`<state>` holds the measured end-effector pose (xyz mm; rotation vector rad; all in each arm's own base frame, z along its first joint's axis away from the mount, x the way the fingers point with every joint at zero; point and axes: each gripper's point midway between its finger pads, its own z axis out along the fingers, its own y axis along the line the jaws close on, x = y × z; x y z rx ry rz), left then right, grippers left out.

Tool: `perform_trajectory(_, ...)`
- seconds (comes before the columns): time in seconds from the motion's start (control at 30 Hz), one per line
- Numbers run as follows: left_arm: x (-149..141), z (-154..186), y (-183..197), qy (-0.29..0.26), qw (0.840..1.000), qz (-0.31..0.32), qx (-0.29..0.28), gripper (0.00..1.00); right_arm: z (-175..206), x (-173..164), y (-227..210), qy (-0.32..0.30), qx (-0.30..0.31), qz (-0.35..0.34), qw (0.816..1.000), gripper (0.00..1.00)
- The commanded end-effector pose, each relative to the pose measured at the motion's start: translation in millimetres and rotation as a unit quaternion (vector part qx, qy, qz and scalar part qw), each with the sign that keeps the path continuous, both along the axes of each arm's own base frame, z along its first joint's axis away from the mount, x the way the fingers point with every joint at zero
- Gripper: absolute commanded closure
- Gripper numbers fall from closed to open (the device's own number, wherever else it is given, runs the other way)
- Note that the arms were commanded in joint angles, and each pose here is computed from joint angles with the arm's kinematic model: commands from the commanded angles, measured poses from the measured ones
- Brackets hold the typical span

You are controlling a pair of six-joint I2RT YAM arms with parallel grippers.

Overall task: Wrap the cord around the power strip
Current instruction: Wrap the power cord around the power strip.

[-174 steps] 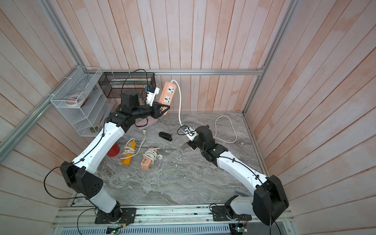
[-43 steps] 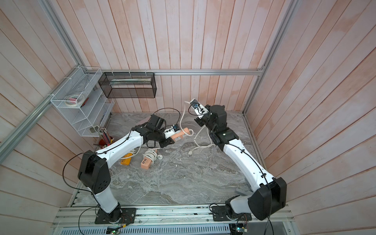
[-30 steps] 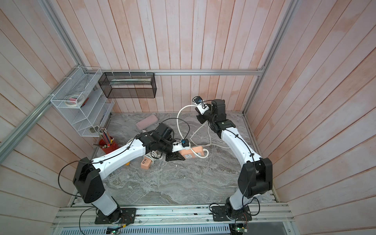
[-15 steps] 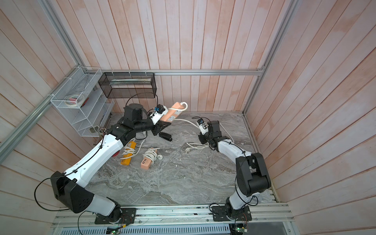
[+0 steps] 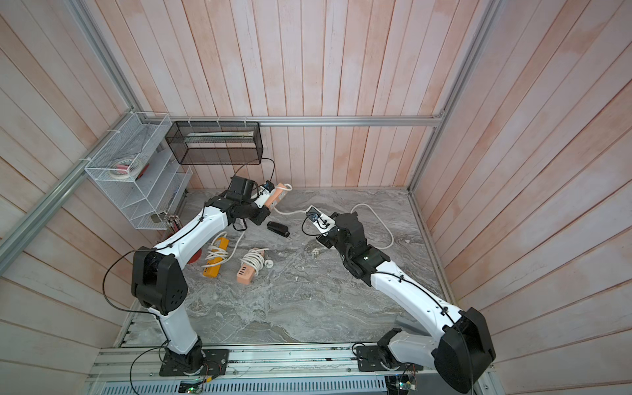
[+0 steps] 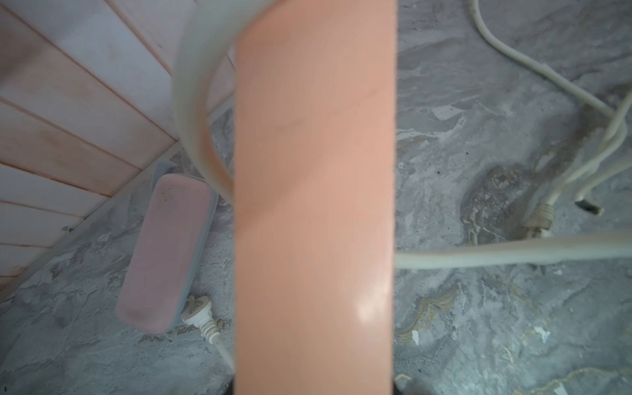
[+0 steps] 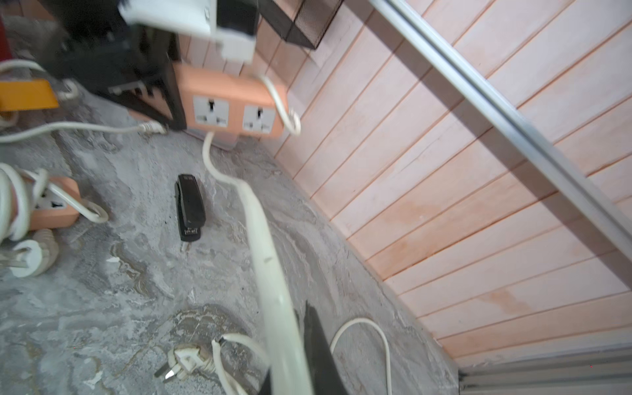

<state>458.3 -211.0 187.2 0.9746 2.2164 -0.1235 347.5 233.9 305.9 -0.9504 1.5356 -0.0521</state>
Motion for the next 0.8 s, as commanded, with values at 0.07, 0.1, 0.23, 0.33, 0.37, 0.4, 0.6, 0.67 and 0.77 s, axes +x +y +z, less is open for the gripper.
perform_trajectory(0.07,-59,-4,-55,0.016,0.985,-0.172,0.006,1.0,60,14,24,-0.047,0.0,0.059,0.997,1.0)
perform_trajectory(0.1,-71,-6,-62,0.023,0.98,-0.197,0.003,1.0,63,20,24,-0.045,0.002,0.061,0.997,1.0)
perform_trajectory(0.23,-118,-1,-83,0.033,0.957,-0.288,-0.023,1.0,76,52,22,-0.024,0.031,0.076,0.996,1.0)
perform_trajectory(0.33,-153,15,-101,0.035,0.933,-0.35,-0.068,1.0,67,74,25,0.034,0.047,0.115,0.992,1.0)
perform_trajectory(0.37,-166,20,-108,0.032,0.925,-0.371,-0.081,1.0,60,81,27,0.061,0.053,0.135,0.988,1.0)
perform_trajectory(0.4,-177,26,-114,0.031,0.916,-0.388,-0.093,1.0,53,86,29,0.087,0.06,0.152,0.983,1.0)
perform_trajectory(0.6,-217,79,-144,0.019,0.874,-0.452,-0.178,1.0,-15,113,52,0.206,0.096,0.195,0.954,1.0)
perform_trajectory(0.67,-216,102,-146,-0.015,0.868,-0.452,-0.207,1.0,-47,121,53,0.238,0.106,0.182,0.948,1.0)
perform_trajectory(0.77,-214,137,-142,-0.07,0.861,-0.441,-0.243,1.0,-80,123,51,0.261,0.13,0.163,0.943,1.0)
